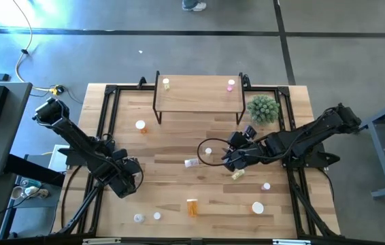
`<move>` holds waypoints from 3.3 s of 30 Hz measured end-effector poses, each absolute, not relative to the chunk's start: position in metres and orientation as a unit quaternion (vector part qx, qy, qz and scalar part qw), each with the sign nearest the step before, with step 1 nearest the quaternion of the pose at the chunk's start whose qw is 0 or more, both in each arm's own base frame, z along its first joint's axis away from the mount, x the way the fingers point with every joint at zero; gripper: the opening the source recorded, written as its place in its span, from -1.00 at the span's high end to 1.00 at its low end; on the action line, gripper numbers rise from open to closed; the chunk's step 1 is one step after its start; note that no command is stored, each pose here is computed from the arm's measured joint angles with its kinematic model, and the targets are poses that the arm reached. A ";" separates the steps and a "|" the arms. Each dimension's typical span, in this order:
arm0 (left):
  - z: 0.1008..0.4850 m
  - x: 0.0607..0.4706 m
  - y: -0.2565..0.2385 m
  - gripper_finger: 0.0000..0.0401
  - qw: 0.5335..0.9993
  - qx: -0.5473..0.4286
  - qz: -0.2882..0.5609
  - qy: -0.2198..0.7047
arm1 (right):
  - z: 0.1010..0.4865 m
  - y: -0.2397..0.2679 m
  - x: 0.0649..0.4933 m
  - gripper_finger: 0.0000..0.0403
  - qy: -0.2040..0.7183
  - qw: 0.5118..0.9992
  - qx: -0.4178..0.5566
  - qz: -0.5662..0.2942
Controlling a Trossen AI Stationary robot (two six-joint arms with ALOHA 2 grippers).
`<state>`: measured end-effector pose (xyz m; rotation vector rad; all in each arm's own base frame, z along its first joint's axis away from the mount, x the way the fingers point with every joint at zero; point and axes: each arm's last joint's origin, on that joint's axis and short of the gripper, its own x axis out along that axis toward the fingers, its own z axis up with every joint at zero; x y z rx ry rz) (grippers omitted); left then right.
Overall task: Pick and place medicine bottles onto shelf by color
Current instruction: Put the left transparent pill bottle on the shelf
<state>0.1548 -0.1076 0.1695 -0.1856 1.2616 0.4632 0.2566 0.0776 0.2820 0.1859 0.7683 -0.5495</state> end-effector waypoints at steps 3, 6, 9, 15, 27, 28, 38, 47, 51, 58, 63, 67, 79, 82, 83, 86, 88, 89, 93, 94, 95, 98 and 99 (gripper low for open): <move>0.170 0.155 -0.108 0.34 0.780 -0.085 0.213 0.582 | 0.282 0.078 0.257 -0.02 0.369 0.886 0.090 -0.264; 0.170 0.155 -0.108 0.36 0.781 -0.086 0.212 0.581 | 0.282 0.078 0.257 -0.02 0.369 0.886 0.089 -0.264; 0.170 0.158 -0.110 0.34 0.787 -0.095 0.206 0.574 | 0.282 0.078 0.257 -0.02 0.369 0.886 0.090 -0.264; 0.177 0.167 -0.108 0.33 0.794 -0.110 0.197 0.565 | 0.282 0.078 0.257 -0.02 0.369 0.886 0.090 -0.264; 0.230 0.216 -0.075 0.33 0.838 -0.067 0.175 0.512 | 0.282 0.078 0.257 -0.02 0.368 0.886 0.094 -0.266; 0.235 0.220 -0.069 0.33 0.841 -0.060 0.177 0.507 | 0.282 0.077 0.257 -0.02 0.368 0.886 0.094 -0.266; 0.285 0.247 0.015 0.32 0.854 -0.023 0.217 0.473 | 0.282 0.077 0.257 -0.02 0.360 0.885 0.112 -0.273; 0.329 0.237 0.096 0.32 0.860 -0.029 0.265 0.435 | 0.284 0.076 0.258 -0.02 0.340 0.886 0.122 -0.291; 0.347 0.227 0.125 0.32 0.864 -0.020 0.290 0.410 | 0.286 0.076 0.261 -0.02 0.322 0.892 0.114 -0.295; 0.385 0.223 0.163 0.32 0.871 -0.005 0.324 0.369 | 0.286 0.068 0.263 -0.02 0.324 0.889 0.105 -0.306; 0.402 0.230 0.195 0.32 0.860 -0.012 0.349 0.371 | 0.286 0.060 0.265 -0.02 0.323 0.884 0.110 -0.319; 0.404 0.242 0.219 0.32 0.860 -0.035 0.335 0.383 | 0.286 0.055 0.266 -0.02 0.323 0.881 0.113 -0.326; 0.351 0.287 0.254 0.32 0.845 -0.081 0.276 0.451 | 0.285 0.054 0.265 -0.02 0.332 0.878 0.114 -0.324; 0.333 0.299 0.258 0.32 0.837 -0.087 0.264 0.471 | 0.284 0.054 0.265 -0.02 0.336 0.877 0.112 -0.325; 0.327 0.303 0.260 0.32 0.834 -0.089 0.261 0.477 | 0.284 0.054 0.264 -0.02 0.338 0.876 0.110 -0.325; 0.312 0.312 0.262 0.32 0.827 -0.093 0.253 0.493 | 0.284 0.054 0.264 -0.02 0.341 0.877 0.101 -0.322; 0.309 0.315 0.264 0.32 0.829 -0.089 0.252 0.492 | 0.284 0.054 0.264 -0.02 0.342 0.878 0.099 -0.321; 0.308 0.316 0.265 0.32 0.828 -0.088 0.251 0.493 | 0.284 0.054 0.264 -0.02 0.342 0.878 0.099 -0.321; 0.308 0.316 0.265 0.32 0.828 -0.087 0.253 0.492 | 0.284 0.054 0.264 -0.02 0.344 0.877 0.098 -0.322; 0.309 0.316 0.265 0.32 0.828 -0.087 0.254 0.492 | 0.283 0.054 0.264 -0.02 0.344 0.877 0.097 -0.322; 0.309 0.315 0.265 0.32 0.828 -0.088 0.256 0.492 | 0.283 0.054 0.264 -0.02 0.345 0.877 0.097 -0.322; 0.309 0.315 0.265 0.32 0.827 -0.088 0.259 0.492 | 0.283 0.054 0.264 -0.02 0.345 0.876 0.097 -0.322; 0.309 0.314 0.265 0.32 0.826 -0.089 0.260 0.492 | 0.283 0.054 0.264 -0.02 0.345 0.876 0.097 -0.322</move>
